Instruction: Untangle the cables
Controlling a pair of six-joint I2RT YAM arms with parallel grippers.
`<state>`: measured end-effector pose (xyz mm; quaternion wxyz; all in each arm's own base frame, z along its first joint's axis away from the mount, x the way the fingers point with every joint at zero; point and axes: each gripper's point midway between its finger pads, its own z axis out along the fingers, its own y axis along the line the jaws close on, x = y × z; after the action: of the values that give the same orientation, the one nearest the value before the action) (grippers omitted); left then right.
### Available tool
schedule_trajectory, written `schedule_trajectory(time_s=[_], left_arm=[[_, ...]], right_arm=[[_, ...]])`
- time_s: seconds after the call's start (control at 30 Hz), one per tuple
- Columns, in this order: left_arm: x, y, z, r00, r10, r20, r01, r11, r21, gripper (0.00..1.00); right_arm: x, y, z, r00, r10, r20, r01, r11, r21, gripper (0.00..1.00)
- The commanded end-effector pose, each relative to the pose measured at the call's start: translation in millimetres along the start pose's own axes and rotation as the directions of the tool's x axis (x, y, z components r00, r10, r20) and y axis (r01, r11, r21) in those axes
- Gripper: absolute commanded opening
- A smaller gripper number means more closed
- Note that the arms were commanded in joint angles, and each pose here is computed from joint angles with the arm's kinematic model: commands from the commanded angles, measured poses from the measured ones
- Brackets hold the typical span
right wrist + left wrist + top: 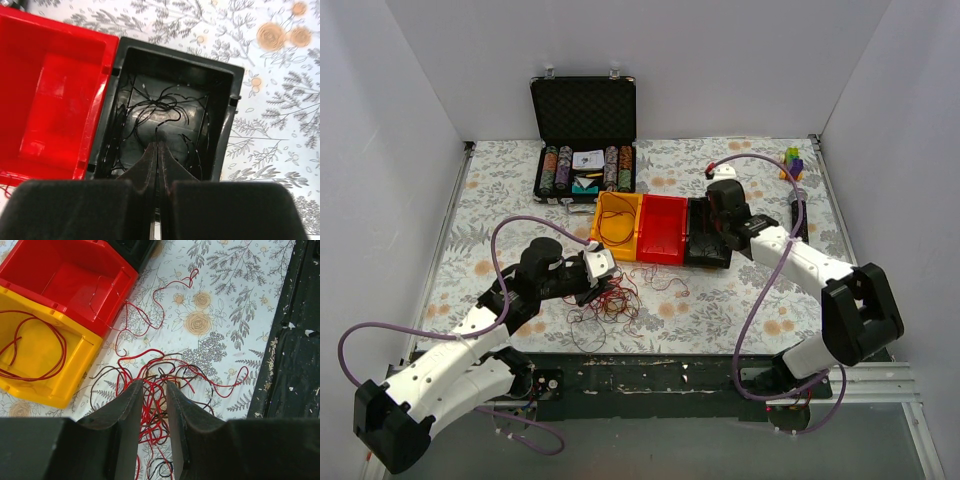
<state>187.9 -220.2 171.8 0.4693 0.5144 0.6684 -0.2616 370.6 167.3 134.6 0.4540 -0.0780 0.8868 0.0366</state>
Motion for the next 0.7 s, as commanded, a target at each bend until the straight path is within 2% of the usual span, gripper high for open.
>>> schedule_trajectory(time_s=[0.0, 0.3, 0.53, 0.57, 0.67], left_arm=[[-9.0, -4.0, -2.5, 0.999, 0.009, 0.040, -0.009, 1.000, 0.012, 0.25], [-15.7, -1.8, -5.8, 0.999, 0.018, 0.051, -0.019, 1.000, 0.002, 0.27], [-15.3, -3.1, -5.6, 0.998, 0.017, 0.054, -0.017, 1.000, 0.006, 0.30], [-16.3, -2.8, -5.8, 0.998, 0.019, 0.058, -0.019, 1.000, 0.004, 0.31], [-18.4, -2.7, -6.5, 0.998, 0.021, 0.062, -0.021, 1.000, 0.004, 0.32]], right_arm=[[21.0, 0.6, 13.5, 0.997, 0.039, -0.065, -0.040, 0.999, -0.001, 0.01], [35.9, -4.1, 28.8, 0.993, 0.053, -0.110, -0.054, 0.999, -0.006, 0.01], [-0.5, -8.1, 27.9, 0.998, 0.028, -0.050, -0.029, 1.000, -0.008, 0.01], [-3.9, -8.7, 28.1, 0.999, 0.028, -0.047, -0.028, 1.000, -0.008, 0.03], [-7.1, -6.1, 26.4, 0.999, 0.027, -0.046, -0.029, 0.999, -0.031, 0.28]])
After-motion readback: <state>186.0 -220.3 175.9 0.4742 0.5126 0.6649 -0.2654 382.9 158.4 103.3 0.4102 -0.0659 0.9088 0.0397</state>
